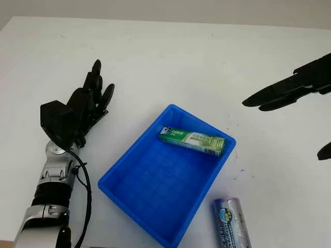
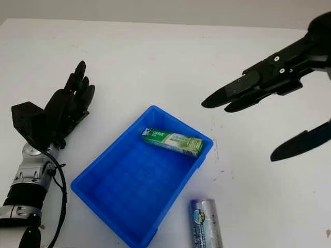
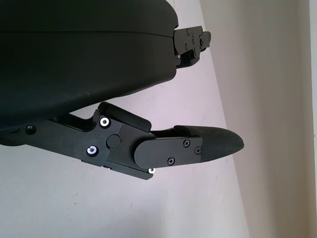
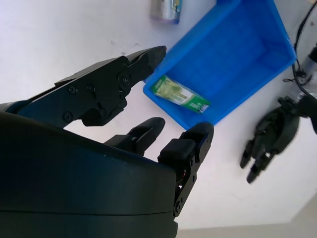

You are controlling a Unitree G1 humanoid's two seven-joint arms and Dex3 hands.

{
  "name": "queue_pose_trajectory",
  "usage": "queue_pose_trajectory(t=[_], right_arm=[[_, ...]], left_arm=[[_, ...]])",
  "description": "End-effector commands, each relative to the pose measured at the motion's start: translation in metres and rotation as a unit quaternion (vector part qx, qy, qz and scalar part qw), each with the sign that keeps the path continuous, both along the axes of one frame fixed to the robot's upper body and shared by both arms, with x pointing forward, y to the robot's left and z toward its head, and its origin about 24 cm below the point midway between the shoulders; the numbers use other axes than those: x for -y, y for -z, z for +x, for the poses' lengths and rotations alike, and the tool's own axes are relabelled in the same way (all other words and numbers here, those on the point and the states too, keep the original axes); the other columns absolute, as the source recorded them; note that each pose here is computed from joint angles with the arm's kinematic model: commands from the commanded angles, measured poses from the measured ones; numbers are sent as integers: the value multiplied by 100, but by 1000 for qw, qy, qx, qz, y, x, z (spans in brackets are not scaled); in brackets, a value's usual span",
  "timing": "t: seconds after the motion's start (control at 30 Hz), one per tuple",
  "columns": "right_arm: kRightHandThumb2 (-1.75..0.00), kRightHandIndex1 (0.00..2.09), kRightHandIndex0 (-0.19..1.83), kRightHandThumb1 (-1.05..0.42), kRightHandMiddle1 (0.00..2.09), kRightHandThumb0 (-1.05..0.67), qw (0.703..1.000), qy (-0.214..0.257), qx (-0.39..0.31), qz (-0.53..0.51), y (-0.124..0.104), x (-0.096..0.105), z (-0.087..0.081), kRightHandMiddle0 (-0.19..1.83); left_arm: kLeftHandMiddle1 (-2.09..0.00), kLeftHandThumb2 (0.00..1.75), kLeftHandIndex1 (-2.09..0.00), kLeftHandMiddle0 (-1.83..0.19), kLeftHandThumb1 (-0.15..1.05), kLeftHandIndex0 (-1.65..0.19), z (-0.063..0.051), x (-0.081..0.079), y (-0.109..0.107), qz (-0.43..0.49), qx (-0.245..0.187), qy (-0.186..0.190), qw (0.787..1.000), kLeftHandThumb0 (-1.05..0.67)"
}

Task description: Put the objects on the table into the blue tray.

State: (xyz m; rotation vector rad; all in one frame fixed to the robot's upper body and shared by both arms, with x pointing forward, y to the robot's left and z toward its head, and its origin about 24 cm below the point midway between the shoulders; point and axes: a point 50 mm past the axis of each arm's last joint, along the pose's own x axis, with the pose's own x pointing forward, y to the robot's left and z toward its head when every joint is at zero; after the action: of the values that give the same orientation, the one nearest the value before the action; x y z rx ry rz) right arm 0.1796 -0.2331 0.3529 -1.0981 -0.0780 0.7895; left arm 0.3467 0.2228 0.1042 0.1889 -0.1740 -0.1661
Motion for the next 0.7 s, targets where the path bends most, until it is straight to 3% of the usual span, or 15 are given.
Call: queue_pose_trajectory(t=[0.0, 0.23, 0.47, 0.57, 0.67], right_arm=[[-7, 7, 71, -78, 5, -17, 999, 2, -21, -42, 2, -11, -4, 65], [-6, 3, 64, -82, 4, -12, 991, -75, -74, -78, 14, -39, -15, 60], [-6, 4, 63, -85, 5, -5, 977, -119, -108, -138, 27, -65, -28, 58], [-9, 5, 64, -95, 6, -2, 969, -146, -113, -162, 35, -76, -33, 61], [-6, 13, 79, -93, 12, -3, 968, -167, -95, -161, 37, -81, -35, 79]], left_arm=[[0, 46, -5, 19, 105, 17, 2, -3, -8, 4, 14, 0, 1000, -69], [0, 46, -6, 19, 105, 16, 3, -3, -10, 14, 15, 0, 1000, -70], [-3, 46, -6, 19, 105, 15, 3, -5, -13, 20, 18, 1, 1000, -70], [-4, 46, -6, 19, 105, 14, 4, -5, -14, 16, 18, 2, 1000, -70], [-4, 44, -6, 19, 105, 14, 5, -4, -15, 10, 15, 7, 1000, -70]])
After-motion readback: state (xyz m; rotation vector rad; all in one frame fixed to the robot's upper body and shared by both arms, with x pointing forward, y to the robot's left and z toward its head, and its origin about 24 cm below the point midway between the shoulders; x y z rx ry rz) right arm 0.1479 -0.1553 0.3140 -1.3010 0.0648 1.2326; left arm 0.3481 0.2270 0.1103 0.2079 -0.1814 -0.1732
